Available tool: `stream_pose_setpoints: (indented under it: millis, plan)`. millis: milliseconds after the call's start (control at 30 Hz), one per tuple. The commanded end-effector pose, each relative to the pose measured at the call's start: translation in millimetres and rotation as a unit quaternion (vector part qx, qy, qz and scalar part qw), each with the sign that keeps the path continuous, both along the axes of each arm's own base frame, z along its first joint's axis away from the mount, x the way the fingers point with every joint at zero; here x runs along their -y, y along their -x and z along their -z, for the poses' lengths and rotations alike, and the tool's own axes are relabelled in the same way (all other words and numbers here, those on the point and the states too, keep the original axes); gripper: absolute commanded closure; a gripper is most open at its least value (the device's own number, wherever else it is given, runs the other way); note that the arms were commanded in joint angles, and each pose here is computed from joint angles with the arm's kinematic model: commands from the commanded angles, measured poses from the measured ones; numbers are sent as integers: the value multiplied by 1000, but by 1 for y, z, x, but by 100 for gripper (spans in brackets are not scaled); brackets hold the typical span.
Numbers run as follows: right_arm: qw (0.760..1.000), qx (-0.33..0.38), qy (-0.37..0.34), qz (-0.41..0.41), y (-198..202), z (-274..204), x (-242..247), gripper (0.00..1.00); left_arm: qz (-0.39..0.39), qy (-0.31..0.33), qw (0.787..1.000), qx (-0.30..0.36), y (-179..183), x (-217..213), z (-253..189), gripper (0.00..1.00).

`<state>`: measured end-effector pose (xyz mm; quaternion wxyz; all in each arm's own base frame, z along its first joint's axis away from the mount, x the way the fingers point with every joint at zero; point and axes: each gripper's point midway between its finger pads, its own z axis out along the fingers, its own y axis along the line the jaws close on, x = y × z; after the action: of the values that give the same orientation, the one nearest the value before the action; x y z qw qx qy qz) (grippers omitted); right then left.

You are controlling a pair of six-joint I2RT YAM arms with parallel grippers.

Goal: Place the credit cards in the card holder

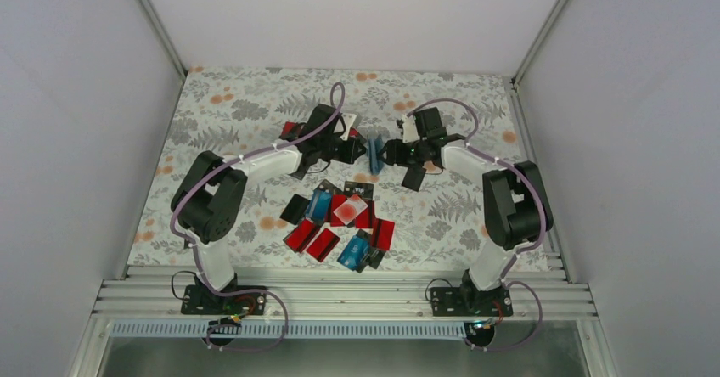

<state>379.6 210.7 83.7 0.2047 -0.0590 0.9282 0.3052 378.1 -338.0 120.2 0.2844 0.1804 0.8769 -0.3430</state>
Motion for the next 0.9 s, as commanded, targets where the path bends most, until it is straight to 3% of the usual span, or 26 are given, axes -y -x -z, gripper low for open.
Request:
stream_pose_setpoints:
  millis: [0,133,400,533,867]
  plan:
    - [999,1,36,22,-5,7,10,51,5,-2,1000,10,-3,4,-4,98]
    - [999,0,33,18,-7,13,7,66,7,-5,1000,11,-3,4,-2,98]
    - [1000,-8,15,-2,-11,23,-4,80,13,-17,1000,17,-4,3,7,98]
    - [1000,-9,22,-3,-10,25,-2,94,1,-41,999,19,-9,-5,18,98]
    - [998,-2,50,31,0,6,16,96,-103,-91,990,-42,-27,-74,68,97]
